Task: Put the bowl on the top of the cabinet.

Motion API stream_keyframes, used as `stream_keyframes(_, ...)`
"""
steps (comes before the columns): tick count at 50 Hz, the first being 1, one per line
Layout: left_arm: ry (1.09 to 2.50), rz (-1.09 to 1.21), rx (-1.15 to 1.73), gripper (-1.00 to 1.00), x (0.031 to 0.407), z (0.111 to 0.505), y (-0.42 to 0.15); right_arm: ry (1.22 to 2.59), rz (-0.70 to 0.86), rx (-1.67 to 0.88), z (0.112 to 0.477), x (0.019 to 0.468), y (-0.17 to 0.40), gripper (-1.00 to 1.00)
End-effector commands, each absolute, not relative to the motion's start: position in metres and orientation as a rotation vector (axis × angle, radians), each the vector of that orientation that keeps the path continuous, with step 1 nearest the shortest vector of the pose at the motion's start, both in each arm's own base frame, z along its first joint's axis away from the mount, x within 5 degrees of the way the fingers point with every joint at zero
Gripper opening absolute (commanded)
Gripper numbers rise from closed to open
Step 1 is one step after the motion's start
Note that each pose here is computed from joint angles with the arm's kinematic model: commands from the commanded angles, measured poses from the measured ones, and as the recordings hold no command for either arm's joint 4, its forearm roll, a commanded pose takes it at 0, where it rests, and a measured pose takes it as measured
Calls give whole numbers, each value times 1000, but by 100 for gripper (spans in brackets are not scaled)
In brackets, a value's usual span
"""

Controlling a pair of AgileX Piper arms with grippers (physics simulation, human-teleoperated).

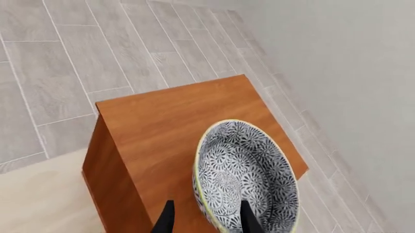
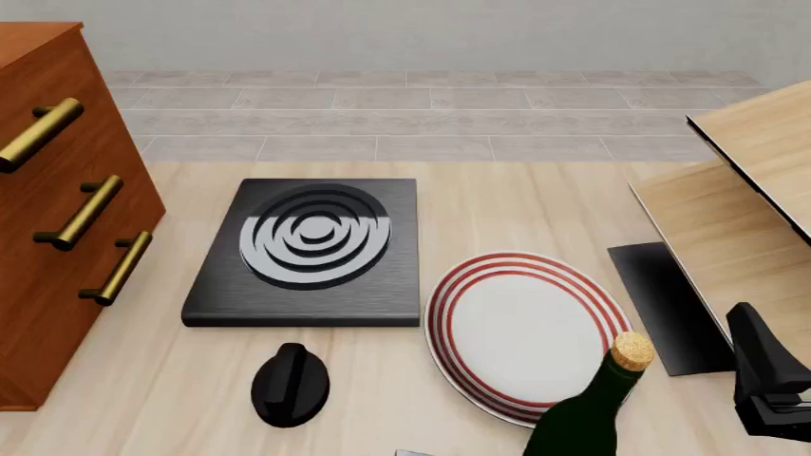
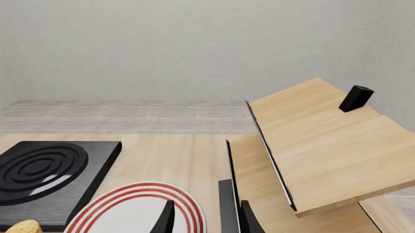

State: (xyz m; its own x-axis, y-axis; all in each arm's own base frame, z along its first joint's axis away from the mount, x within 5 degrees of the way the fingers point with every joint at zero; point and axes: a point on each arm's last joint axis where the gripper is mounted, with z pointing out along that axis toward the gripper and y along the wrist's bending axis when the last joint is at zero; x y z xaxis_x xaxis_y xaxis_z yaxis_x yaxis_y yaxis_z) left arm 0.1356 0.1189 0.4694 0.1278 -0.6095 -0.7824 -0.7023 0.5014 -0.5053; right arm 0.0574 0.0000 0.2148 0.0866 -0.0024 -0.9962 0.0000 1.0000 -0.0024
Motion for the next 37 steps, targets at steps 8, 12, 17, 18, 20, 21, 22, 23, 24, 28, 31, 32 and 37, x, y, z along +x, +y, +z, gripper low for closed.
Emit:
stream_keyframes(8,1519,57,-1120,100,109,473,87,1484,-2,-2,215,57,0,100)
stream_keyframes(12,1508,41,-1099,100,99,474,77,1484,-2,-2,215,57,0,100)
stream_keyframes(17,1497,30,-1084,100,91,475,69,1484,-2,-2,215,57,0,100)
stream_keyframes(18,1499,20,-1068,100,89,475,65,1484,-2,-2,215,57,0,100)
stream_keyframes(20,1498,7,-1057,100,85,474,61,1484,-2,-2,215,57,0,100)
stream_keyframes(21,1498,7,-1057,100,85,474,61,1484,-2,-2,215,57,0,100)
stream_keyframes(22,1489,-1,-1050,100,79,475,56,1484,-1,-2,215,57,0,100)
stream_keyframes(23,1489,-1,-1050,100,79,475,56,1484,-1,-2,215,57,0,100)
stream_keyframes(24,1484,-7,-1046,100,76,476,53,1484,-2,-2,215,57,0,100)
stream_keyframes(28,1473,-24,-1026,100,67,477,45,1484,-2,-2,215,57,0,100)
stream_keyframes(31,1470,-28,-1024,100,64,476,43,1484,-2,-2,215,57,0,100)
stream_keyframes(32,1473,-30,-1025,100,64,474,43,1484,-2,-2,215,57,0,100)
stream_keyframes(37,1476,-59,-1012,100,55,472,34,1484,-2,-2,215,57,0,100)
